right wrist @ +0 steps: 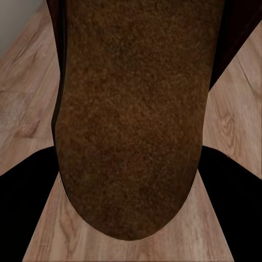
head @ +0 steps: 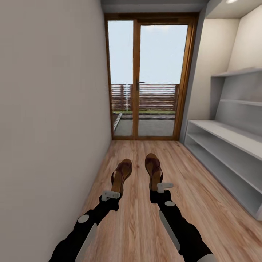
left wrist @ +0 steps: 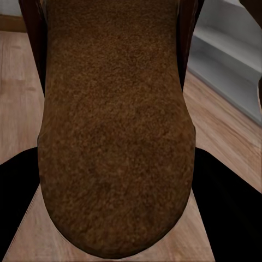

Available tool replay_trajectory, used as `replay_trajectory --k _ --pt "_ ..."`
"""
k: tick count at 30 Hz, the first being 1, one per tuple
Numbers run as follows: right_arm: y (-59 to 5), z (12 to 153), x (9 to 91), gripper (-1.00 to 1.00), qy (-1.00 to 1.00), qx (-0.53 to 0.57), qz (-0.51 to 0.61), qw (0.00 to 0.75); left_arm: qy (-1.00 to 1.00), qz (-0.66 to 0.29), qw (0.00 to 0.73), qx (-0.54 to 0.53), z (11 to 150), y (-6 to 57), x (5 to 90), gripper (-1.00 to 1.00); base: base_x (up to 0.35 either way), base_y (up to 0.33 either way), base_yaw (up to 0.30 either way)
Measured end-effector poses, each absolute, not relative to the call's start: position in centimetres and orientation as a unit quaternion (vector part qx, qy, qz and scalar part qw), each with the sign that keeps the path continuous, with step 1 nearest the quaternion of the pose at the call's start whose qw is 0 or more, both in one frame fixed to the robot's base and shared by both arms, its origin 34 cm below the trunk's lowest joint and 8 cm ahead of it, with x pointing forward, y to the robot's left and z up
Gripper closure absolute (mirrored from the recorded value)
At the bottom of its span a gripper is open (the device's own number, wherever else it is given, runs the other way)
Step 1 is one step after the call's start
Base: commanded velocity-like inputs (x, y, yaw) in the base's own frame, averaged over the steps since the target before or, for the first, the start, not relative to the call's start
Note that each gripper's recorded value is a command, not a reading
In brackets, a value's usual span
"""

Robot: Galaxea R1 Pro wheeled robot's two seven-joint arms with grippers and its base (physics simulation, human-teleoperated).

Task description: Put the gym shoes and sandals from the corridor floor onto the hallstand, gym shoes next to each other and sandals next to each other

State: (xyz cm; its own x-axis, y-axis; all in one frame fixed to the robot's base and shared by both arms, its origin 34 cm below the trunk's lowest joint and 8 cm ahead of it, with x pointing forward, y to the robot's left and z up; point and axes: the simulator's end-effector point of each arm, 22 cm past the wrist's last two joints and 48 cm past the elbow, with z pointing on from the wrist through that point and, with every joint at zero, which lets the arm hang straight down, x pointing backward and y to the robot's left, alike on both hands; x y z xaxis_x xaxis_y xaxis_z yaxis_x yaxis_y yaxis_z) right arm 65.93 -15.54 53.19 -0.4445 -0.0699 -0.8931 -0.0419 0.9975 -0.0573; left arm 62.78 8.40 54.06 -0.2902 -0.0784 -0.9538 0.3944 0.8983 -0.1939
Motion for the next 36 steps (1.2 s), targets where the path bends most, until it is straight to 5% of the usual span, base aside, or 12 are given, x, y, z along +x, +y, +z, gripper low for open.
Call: replay_trajectory --k 36 --pt "-15.56 53.19 65.93 1.00 0.850 -0.033 -0.013 0.526 0.777 -0.201 0.587 0.102 54.06 8.39 62.77 1.00 0.349 -0.041 -0.030"
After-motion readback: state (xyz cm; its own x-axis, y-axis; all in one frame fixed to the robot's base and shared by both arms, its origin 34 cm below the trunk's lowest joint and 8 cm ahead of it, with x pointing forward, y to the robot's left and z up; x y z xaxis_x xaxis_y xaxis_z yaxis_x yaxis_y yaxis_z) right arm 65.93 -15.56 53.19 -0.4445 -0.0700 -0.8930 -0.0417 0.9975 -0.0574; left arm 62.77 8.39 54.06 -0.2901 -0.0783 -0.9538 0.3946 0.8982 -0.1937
